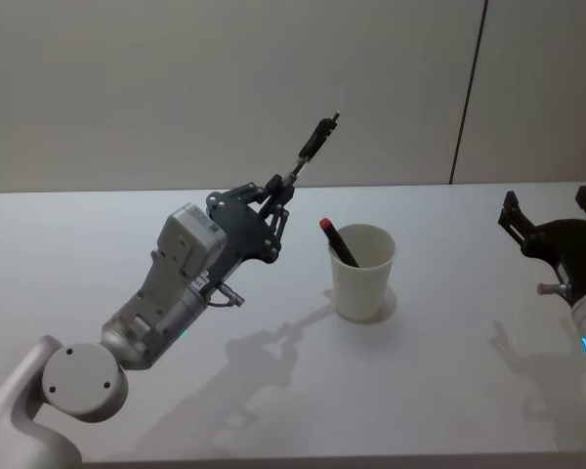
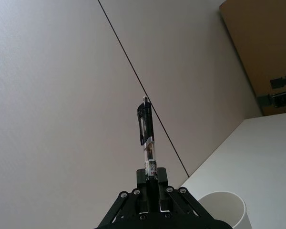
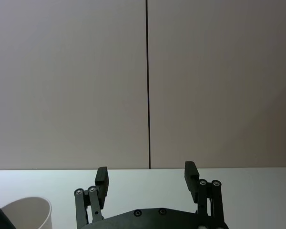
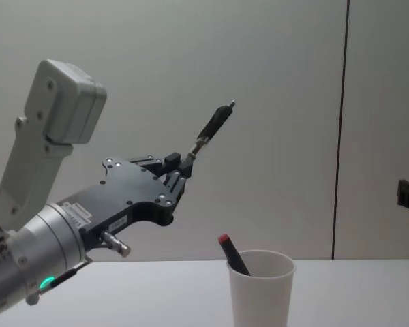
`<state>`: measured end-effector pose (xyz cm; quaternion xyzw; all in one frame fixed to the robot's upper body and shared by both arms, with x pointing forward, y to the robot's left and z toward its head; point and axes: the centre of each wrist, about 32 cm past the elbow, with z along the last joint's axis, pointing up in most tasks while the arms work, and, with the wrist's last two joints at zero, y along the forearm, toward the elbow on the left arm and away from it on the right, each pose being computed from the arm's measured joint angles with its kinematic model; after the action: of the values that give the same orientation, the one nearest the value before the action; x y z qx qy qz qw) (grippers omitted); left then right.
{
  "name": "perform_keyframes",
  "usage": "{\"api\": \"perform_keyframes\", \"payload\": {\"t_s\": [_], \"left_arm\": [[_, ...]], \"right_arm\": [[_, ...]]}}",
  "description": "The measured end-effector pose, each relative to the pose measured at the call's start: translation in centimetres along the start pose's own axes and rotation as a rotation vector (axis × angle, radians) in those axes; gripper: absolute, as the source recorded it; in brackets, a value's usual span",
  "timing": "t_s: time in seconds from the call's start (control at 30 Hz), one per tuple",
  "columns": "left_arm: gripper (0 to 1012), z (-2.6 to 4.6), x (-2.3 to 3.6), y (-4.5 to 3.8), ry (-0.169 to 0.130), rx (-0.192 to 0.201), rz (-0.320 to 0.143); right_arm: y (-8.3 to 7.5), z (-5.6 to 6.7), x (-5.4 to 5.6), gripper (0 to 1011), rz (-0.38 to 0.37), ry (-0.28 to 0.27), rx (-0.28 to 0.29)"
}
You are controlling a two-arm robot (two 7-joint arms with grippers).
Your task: Place the pen into the pen holder.
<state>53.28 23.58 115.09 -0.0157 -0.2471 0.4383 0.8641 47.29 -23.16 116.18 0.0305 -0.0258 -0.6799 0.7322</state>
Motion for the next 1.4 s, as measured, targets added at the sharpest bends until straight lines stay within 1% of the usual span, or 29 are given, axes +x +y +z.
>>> {"api": "perform_keyframes", "payload": {"t_s": [0.1, 0.3, 0.57, 0.67, 0.77, 0.87, 0.9, 1.07, 1.1, 1.2, 1.33, 1.4], "left_arm": [[137, -0.02, 0.04, -0.03, 0.001, -0.004, -0.003], [137, -0.04, 0.11, -0.08, 0.001, -0.009, -0.006], [137, -0.06, 0.15, -0.12, 0.002, -0.013, -0.009], [137, -0.07, 0.14, -0.13, 0.002, -0.014, -0.01], [137, -0.07, 0.14, -0.13, 0.002, -0.014, -0.01], [137, -0.07, 0.14, -0.14, 0.002, -0.015, -0.011], [137, -0.08, 0.15, -0.14, 0.002, -0.015, -0.011], [137, -0.08, 0.15, -0.15, 0.002, -0.016, -0.012], [137, -0.08, 0.16, -0.15, 0.002, -0.016, -0.012], [137, -0.08, 0.16, -0.16, 0.002, -0.016, -0.012], [137, -0.08, 0.17, -0.16, 0.002, -0.017, -0.012], [137, -0.08, 0.17, -0.16, 0.002, -0.017, -0.012]], "right_arm": [[0.0, 0.0, 0.0, 1002, 0.005, 0.001, 0.002], [-0.1, 0.2, 0.0, 1001, 0.041, 0.012, 0.016], [-0.3, 0.7, -0.2, 1002, 0.118, 0.038, 0.038], [-0.3, 1.0, -0.3, 1001, 0.164, 0.057, 0.049], [-0.3, 1.2, -0.4, 1002, 0.192, 0.07, 0.055], [-0.3, 1.4, -0.5, 1002, 0.228, 0.089, 0.061], [-0.3, 1.6, -0.6, 1002, 0.252, 0.103, 0.062], [0.0, 2.0, -0.8, 1001, 0.311, 0.14, 0.065], [0.1, 2.1, -0.9, 1001, 0.334, 0.155, 0.064], [0.4, 2.3, -1.0, 1002, 0.363, 0.175, 0.064], [1.1, 2.8, -1.3, 1002, 0.426, 0.219, 0.06], [1.3, 2.9, -1.3, 1002, 0.446, 0.234, 0.057]]}}
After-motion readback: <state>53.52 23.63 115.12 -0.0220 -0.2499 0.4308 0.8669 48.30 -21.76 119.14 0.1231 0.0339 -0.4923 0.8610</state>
